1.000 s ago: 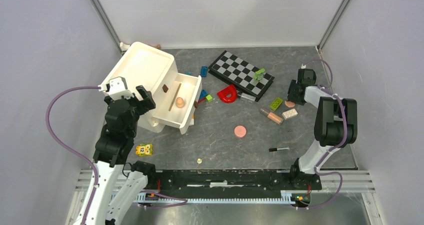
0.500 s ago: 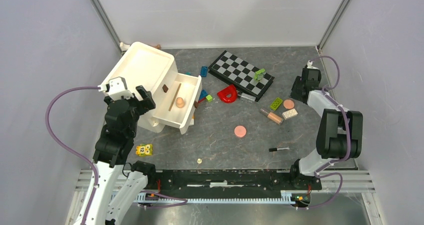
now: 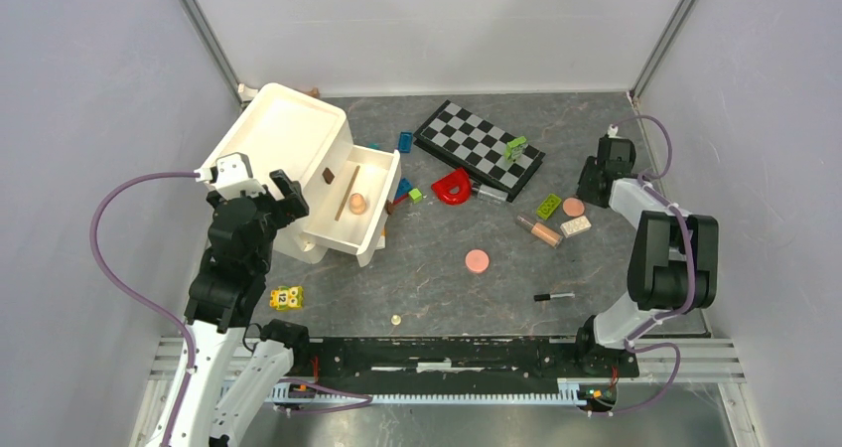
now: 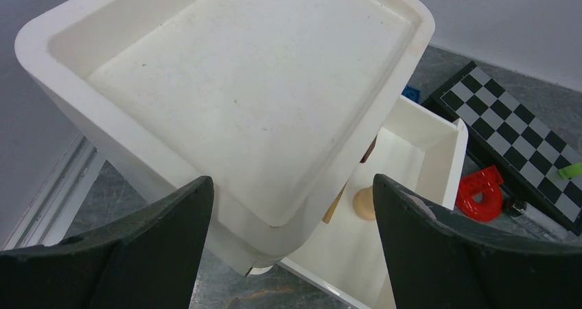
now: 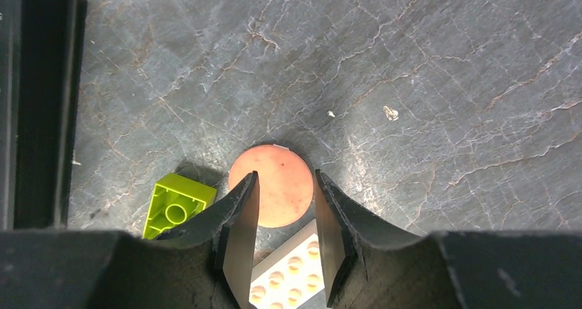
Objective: Organize the makeup
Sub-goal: Pick up the makeup tool from the center of the board.
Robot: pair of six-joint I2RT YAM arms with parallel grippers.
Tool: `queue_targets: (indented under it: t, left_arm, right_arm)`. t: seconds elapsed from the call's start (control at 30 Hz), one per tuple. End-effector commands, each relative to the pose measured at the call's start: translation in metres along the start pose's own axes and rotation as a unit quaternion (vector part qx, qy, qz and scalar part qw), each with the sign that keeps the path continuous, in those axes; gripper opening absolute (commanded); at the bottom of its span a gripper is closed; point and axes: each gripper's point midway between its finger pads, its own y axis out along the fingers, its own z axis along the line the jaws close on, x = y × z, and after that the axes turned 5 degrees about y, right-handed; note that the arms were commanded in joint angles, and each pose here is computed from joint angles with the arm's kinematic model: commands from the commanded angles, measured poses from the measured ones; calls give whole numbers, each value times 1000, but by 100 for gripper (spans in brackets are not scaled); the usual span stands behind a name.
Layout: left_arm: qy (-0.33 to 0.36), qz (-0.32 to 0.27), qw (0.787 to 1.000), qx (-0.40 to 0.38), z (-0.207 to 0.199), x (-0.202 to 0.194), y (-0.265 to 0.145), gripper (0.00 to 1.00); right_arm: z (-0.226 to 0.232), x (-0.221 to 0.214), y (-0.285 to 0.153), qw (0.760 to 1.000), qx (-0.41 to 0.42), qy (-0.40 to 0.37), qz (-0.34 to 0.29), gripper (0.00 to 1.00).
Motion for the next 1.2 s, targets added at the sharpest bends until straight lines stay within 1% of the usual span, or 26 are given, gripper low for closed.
queue_targets:
  t: [0.0,0.2,0.33,0.4,0.53,0.57,0.63,0.83,0.93,1.03,1.17]
  left_arm:
    - [-10,-14,1000,-8,-3,8,-1,92]
    - [-10,-14,1000,-7,-3,8,-1,92]
    - [-10,-14,1000,-7,-3,8,0,92]
    - [-10,-14,1000,-7,-3,8,0,92]
    - [-10,-14,1000,-7,-3,7,0,92]
    - [-10,-14,1000,-7,-3,7,0,92]
    - [-10,-13,1000,-7,-3,7,0,92]
    - [-9,-14,1000,-8,-3,8,0,91]
    - [-8,-13,1000,-9,-3,8,0,91]
    - [-9,-14,1000,-10,-4,8,0,91]
    - [-9,-13,1000,-10,-4,8,0,91]
  right_arm:
    - [-2,-5,9,1000,1,1,8,41]
    - [-7,-20,22,1000,-4,-1,31,35]
    - [-10,-27,26,999,-7,-1,38,32]
    - [-10,-28,27,999,-7,-1,39,29]
    - [-8,-24,24,1000,-1,-3,31,9]
    - [-7,-20,22,1000,3,-2,25,5]
    - [-4,-10,15,1000,11,-1,5,1]
    - [9,28,-13,997,40,9,-61,0]
    - [22,42,-28,993,73,18,-90,0]
    - [48,47,-42,989,106,6,-104,0]
    - [106,47,-65,980,156,-38,-115,0]
